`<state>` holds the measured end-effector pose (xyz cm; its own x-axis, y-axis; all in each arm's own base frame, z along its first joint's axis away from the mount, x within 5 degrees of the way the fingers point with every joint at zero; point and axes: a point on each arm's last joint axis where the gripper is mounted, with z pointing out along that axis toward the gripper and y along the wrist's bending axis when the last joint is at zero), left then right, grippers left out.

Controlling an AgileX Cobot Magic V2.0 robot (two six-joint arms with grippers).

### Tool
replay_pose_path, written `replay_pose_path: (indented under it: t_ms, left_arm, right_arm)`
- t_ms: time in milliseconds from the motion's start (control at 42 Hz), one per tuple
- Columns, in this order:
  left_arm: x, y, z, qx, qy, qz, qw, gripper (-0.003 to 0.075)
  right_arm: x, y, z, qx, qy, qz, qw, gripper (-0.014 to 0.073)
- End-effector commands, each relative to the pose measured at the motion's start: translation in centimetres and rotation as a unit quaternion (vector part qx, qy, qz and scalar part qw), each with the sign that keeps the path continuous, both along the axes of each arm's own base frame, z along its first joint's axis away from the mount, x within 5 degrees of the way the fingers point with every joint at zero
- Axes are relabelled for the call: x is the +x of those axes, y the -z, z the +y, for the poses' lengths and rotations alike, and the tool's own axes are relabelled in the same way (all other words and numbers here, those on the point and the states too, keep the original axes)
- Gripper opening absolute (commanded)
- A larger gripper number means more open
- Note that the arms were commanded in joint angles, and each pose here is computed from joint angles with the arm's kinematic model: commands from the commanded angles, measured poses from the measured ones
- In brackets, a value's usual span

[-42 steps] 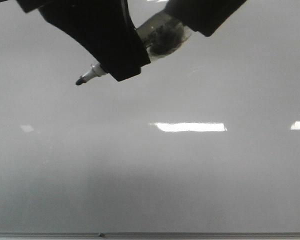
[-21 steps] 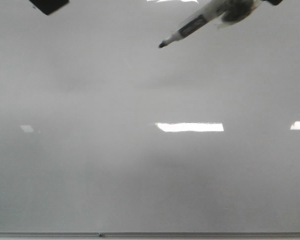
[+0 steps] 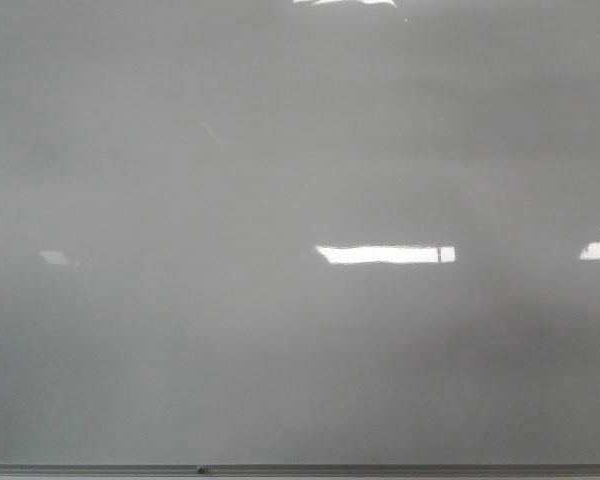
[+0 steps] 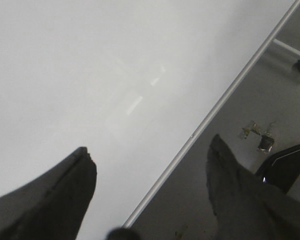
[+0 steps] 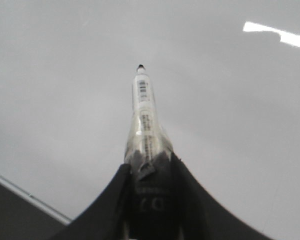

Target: Write number 5 on whiteboard

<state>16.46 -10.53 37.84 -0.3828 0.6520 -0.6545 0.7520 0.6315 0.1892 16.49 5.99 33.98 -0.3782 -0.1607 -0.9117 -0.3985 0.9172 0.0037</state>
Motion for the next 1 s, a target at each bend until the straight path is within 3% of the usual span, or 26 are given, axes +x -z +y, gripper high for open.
replay_pose_path:
  t_ms: [0, 786, 976]
  left_arm:
    - [0.0, -1.6, 0.0, -0.039, -0.010, -0.044, 0.998, 0.0461]
    - [0.2, -1.8, -0.1, -0.046, -0.011, -0.056, 0.997, 0.0461]
    - [0.2, -1.8, -0.1, -0.048, -0.012, -0.059, 0.997, 0.0461]
  right_arm:
    - [1.0, -1.1, -0.3, 0.032, 0.031, -0.077, 0.996, -0.0070]
    - [9.3, 0.5, 2.1, 0.010, 0.039, -0.026, 0.999, -0.0070]
    - [9.4, 2.6, 2.9, -0.021, 0.008, 0.052, 0.998, -0.0070]
